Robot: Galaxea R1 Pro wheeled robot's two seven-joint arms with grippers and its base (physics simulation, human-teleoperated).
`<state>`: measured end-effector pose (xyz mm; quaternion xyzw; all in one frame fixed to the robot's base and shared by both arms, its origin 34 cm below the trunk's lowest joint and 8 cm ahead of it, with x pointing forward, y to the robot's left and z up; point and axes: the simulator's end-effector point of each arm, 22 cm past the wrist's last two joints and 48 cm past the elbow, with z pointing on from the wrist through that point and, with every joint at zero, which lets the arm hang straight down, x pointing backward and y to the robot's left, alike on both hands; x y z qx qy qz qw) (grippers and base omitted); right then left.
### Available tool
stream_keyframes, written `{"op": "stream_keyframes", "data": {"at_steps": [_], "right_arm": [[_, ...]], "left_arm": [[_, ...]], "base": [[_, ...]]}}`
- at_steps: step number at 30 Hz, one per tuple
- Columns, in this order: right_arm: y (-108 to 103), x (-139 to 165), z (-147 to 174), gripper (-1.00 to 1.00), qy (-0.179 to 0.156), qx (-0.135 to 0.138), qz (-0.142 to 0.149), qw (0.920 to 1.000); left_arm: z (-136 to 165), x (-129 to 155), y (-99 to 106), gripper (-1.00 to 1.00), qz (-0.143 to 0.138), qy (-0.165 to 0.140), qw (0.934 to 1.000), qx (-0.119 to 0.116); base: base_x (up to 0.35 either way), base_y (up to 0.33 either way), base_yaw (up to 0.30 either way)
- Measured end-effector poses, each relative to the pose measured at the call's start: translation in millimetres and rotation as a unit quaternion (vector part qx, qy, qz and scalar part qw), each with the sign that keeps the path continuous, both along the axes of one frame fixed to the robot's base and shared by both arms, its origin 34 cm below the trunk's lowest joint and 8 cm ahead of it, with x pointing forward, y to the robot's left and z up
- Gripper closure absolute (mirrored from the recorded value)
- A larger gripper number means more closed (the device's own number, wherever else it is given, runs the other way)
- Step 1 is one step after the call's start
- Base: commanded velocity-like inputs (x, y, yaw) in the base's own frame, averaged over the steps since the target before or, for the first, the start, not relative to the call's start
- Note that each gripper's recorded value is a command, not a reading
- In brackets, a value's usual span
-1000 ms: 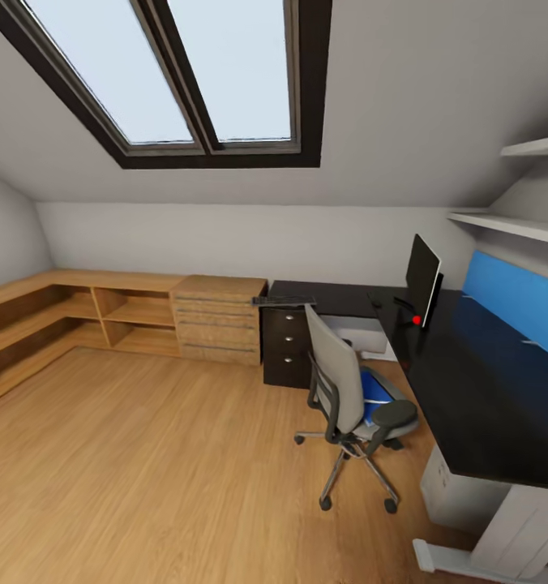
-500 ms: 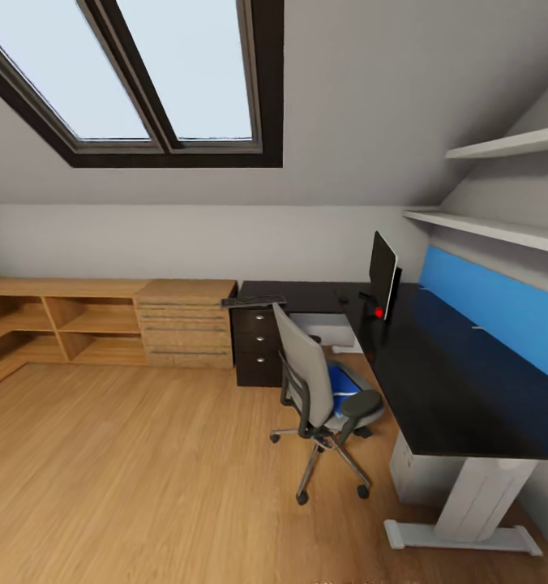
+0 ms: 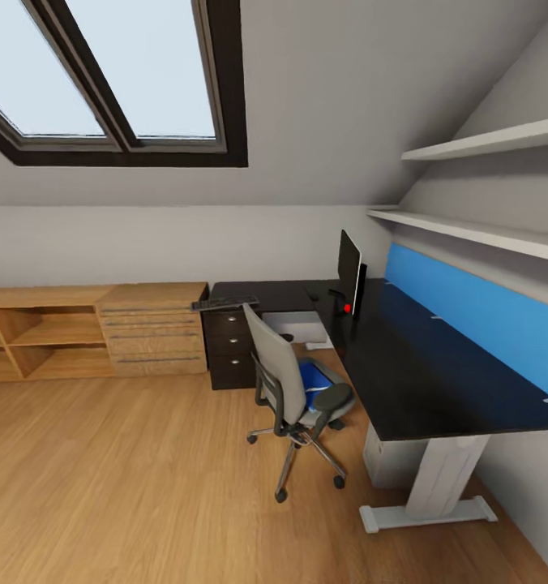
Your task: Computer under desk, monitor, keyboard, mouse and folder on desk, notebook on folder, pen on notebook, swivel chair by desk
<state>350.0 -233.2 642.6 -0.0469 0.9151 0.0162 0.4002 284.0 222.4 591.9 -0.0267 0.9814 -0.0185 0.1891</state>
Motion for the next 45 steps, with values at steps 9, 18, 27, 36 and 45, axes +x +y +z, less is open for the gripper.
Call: {"op": "stream_keyframes", "data": {"at_steps": [9,18,27,36,45], "right_arm": [[0,2,-10,-1.0,0.0,0.0,-0.001,1.0],[-2,4,-21,-1.0,0.0,-0.001,-0.003,1.0],[-1,5,-32,-1.0,0.002,-0.001,-0.003,1.0],[-1,-1,-48,-1.0,0.011,-0.001,-0.002,0.9999],[-1,-2,-62,-1.0,0.013,-0.001,-0.002,0.9999]], "left_arm": [[-10,2,4,-1.0,0.016,0.001,0.9999,-0.001],[-21,3,6,-1.0,0.027,0.002,0.9996,-0.002],[-32,5,6,-1.0,0.028,0.002,0.9996,-0.001],[-44,7,6,-1.0,0.028,0.002,0.9996,-0.002],[-56,7,6,-1.0,0.028,0.002,0.9996,-0.002]], "base": [[0.0,0.0,-0.036],[0.0,0.0,-0.001],[0.0,0.0,0.0],[0.0,0.0,0.0],[0.0,0.0,0.0]]}}
